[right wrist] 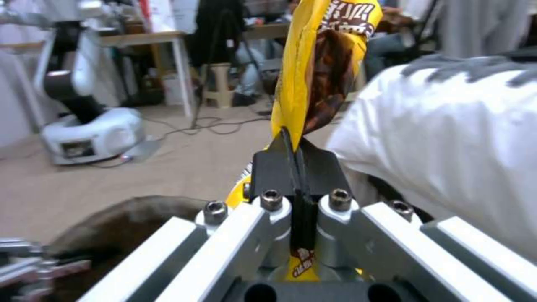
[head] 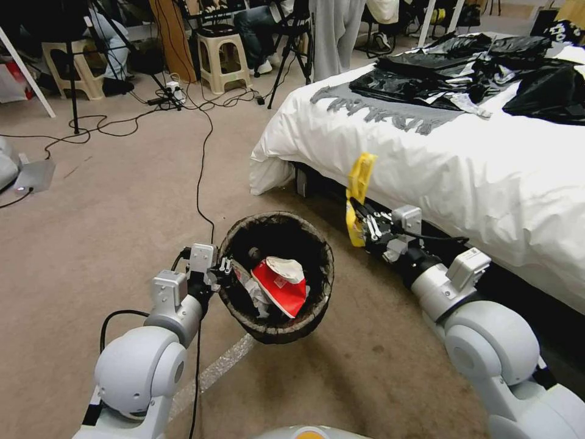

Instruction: Pick up the trash bin, then pick up the garbage from the floor and place it into the trash bin.

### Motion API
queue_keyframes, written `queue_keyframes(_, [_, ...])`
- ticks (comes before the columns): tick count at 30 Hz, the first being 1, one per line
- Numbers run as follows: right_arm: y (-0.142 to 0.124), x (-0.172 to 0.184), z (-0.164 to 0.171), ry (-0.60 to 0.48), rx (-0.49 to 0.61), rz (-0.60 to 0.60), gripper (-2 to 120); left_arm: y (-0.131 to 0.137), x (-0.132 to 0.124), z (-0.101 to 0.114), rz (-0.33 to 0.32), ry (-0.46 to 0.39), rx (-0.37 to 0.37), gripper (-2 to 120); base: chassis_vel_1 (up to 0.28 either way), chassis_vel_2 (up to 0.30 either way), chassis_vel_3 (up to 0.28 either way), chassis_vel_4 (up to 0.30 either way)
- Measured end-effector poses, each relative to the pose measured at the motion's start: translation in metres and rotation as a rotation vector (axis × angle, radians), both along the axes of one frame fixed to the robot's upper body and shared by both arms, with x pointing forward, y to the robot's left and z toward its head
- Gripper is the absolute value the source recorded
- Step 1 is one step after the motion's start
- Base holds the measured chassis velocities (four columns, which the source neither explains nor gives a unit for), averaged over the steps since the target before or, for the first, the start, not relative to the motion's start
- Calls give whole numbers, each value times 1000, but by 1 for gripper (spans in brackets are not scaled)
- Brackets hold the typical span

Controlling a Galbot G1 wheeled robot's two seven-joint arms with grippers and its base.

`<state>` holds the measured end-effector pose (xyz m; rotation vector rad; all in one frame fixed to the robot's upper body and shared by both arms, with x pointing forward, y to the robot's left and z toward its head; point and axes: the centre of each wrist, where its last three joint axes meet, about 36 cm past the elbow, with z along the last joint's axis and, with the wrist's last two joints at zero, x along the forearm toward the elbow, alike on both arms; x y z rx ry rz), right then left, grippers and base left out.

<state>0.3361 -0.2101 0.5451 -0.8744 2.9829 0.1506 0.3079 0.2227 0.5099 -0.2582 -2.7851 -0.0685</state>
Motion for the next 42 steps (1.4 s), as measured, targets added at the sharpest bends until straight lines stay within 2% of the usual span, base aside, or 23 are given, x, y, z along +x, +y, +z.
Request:
queue_keyframes(7, [21,10,7,-8,-10,110,0,-4,0,-1,-6,1,-1,2,0,0,0,0])
queue_keyframes(16, [54,9,-11,80,-65,216,0,-5,0,-1,-4,1,1,2,0,0,0,0])
queue_keyframes(24, [59,4,-29,176,-134,225,0,-5,2,-1,0,2,-1,2,0,0,0,0])
queue_keyframes(33, [63,2,-42,230,-193,202,0,-4,4,-2,2,1,-2,2,0,0,0,0])
queue_keyframes(35, [66,2,-43,239,-200,207,11,-4,4,-2,2,1,-3,2,0,0,0,0])
queue_keyframes(36, [66,2,-43,239,-200,207,11,-4,4,-2,2,1,-3,2,0,0,0,0])
queue_keyframes(39, [71,1,-45,245,-202,220,25,-3,6,-2,2,0,-4,2,0,0,0,0])
queue_keyframes(40, [71,1,-45,245,-202,220,25,-3,6,-2,2,0,-4,2,0,0,0,0])
queue_keyframes(42, [74,0,-46,246,-200,226,35,-3,6,-2,3,1,-3,2,0,0,0,0])
